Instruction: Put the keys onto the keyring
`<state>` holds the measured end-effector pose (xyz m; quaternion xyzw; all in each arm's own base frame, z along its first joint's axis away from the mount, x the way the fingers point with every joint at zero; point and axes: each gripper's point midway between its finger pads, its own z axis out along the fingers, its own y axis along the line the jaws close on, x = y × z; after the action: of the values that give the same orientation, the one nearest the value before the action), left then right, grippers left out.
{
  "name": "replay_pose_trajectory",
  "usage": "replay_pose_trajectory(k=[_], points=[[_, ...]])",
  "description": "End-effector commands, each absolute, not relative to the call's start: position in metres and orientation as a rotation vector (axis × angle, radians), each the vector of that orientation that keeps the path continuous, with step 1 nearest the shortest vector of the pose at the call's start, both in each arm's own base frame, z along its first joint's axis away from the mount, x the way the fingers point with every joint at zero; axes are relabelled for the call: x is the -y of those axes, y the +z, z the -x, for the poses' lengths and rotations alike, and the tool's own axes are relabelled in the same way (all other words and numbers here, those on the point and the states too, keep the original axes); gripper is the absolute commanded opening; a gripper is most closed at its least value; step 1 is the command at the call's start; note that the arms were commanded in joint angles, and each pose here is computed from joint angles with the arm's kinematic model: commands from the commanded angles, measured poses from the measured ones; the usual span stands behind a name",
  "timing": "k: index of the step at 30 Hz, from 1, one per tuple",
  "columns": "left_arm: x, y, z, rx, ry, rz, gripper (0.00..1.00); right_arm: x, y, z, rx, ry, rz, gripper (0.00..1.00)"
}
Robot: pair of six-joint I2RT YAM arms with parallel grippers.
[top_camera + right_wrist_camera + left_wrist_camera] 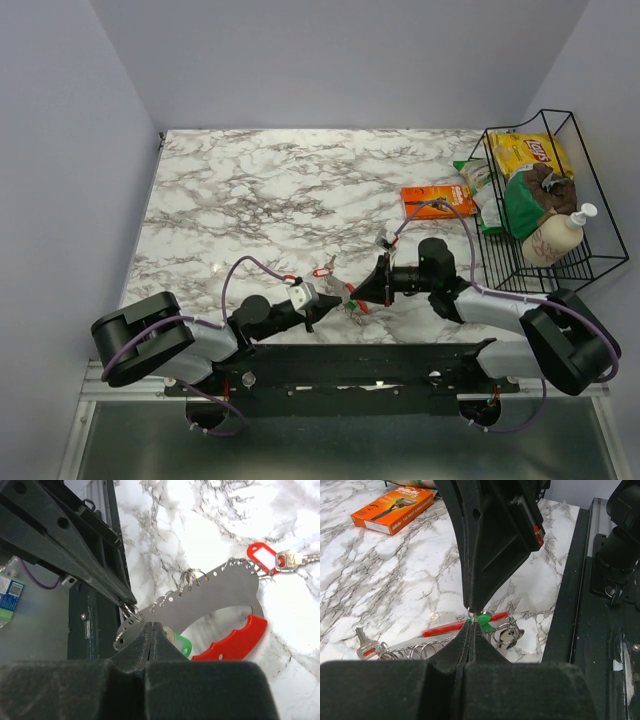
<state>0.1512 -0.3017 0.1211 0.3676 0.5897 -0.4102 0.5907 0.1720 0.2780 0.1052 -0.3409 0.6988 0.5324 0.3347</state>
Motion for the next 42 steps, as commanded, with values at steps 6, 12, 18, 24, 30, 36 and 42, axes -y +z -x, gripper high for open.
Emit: replay_pose_trajectory(k=[6, 12, 18, 24, 30, 36, 42], points=[[0.298, 0.209, -0.152, -1.053, -1.019, -0.657, 0.0, -0.278, 0.123, -0.17, -1.746, 1.396, 0.911, 0.01], [0.296, 0.198, -0.158, -1.11, -1.011, -0.629, 0.0, -0.275, 0.119, -0.174, -1.772, 1.358, 0.879, 0.01], [0.302, 0.168, -0.164, -1.253, -1.045, -0.587, 0.0, -0.273, 0.114, -0.18, -1.824, 1.314, 0.845, 0.01], [0.304, 0.152, -0.165, -1.32, -1.057, -0.582, 0.0, -0.267, 0.107, -0.185, -1.879, 1.258, 0.787, 0.01], [0.292, 0.151, -0.175, -1.345, -1.008, -0.502, 0.99, -0.259, 0.104, -0.194, -1.908, 1.185, 0.722, 0.01], [0.287, 0.162, -0.178, -1.363, -1.026, -0.432, 0.99, -0.24, 0.096, -0.211, -1.972, 1.066, 0.563, 0.01], [0.265, 0.17, -0.21, -1.558, -0.994, -0.058, 0.99, -0.22, 0.086, -0.225, -2.039, 0.967, 0.403, 0.01]])
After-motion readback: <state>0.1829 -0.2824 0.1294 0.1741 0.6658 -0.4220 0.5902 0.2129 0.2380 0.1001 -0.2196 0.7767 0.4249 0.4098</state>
